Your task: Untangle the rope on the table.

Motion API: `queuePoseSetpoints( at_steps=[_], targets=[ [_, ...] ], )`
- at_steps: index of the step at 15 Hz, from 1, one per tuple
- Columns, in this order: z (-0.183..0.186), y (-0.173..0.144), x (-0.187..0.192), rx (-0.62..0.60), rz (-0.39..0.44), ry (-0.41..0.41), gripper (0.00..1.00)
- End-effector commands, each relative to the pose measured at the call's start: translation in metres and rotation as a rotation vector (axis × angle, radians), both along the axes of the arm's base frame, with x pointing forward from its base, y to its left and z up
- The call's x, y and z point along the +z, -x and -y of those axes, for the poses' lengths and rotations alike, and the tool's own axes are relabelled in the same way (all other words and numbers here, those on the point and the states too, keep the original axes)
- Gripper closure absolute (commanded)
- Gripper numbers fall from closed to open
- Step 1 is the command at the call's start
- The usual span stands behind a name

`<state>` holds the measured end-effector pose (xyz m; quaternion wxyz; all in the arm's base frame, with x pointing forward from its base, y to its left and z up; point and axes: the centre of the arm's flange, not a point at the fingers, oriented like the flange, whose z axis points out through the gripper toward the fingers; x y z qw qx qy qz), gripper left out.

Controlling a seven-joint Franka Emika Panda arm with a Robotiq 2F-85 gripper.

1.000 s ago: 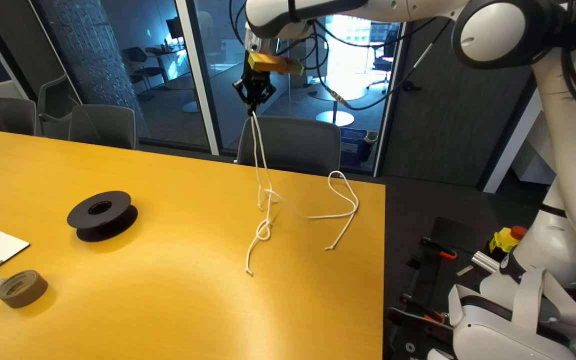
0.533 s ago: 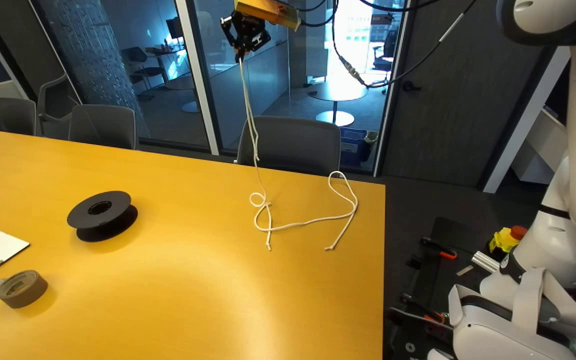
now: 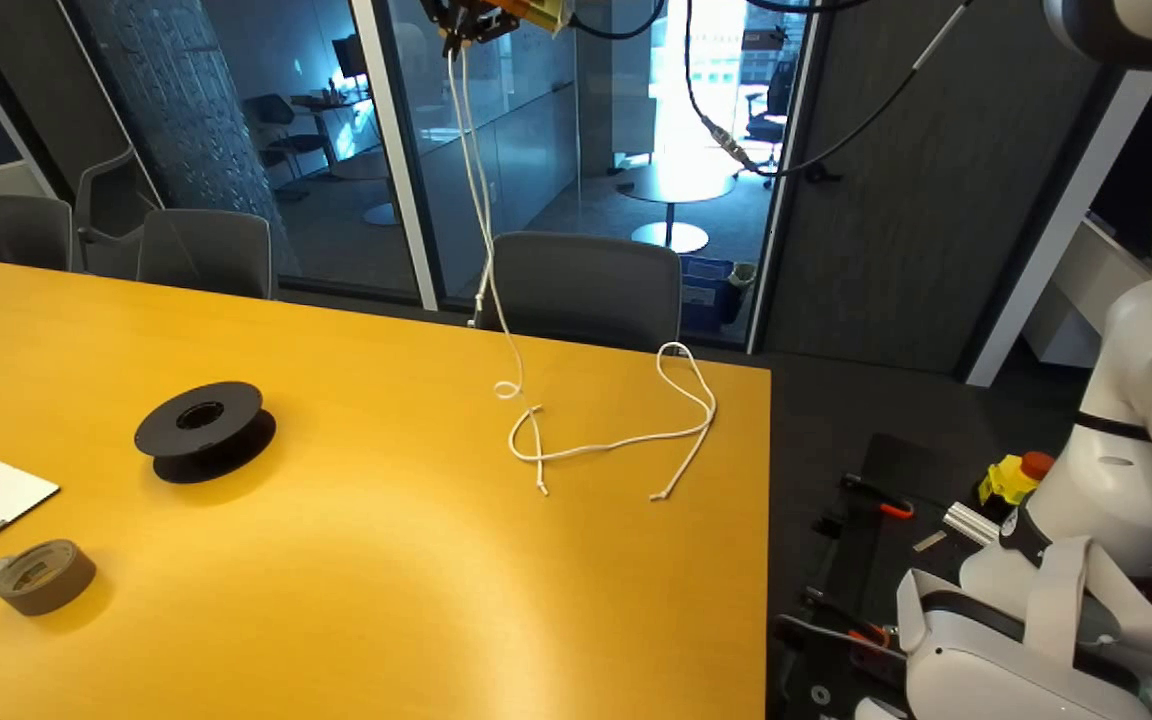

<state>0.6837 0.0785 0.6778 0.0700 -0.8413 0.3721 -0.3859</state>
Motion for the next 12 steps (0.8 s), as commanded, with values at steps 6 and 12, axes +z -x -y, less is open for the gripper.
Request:
queuePoseSetpoints(
  at_steps=[6,12],
  targets=[
    [-0.013,0.045,0.046,-0.124,0.251,-0.084,0.96],
    [-0.025,0.053,0.027,0.007,0.242,-0.122,0.96]
  ],
)
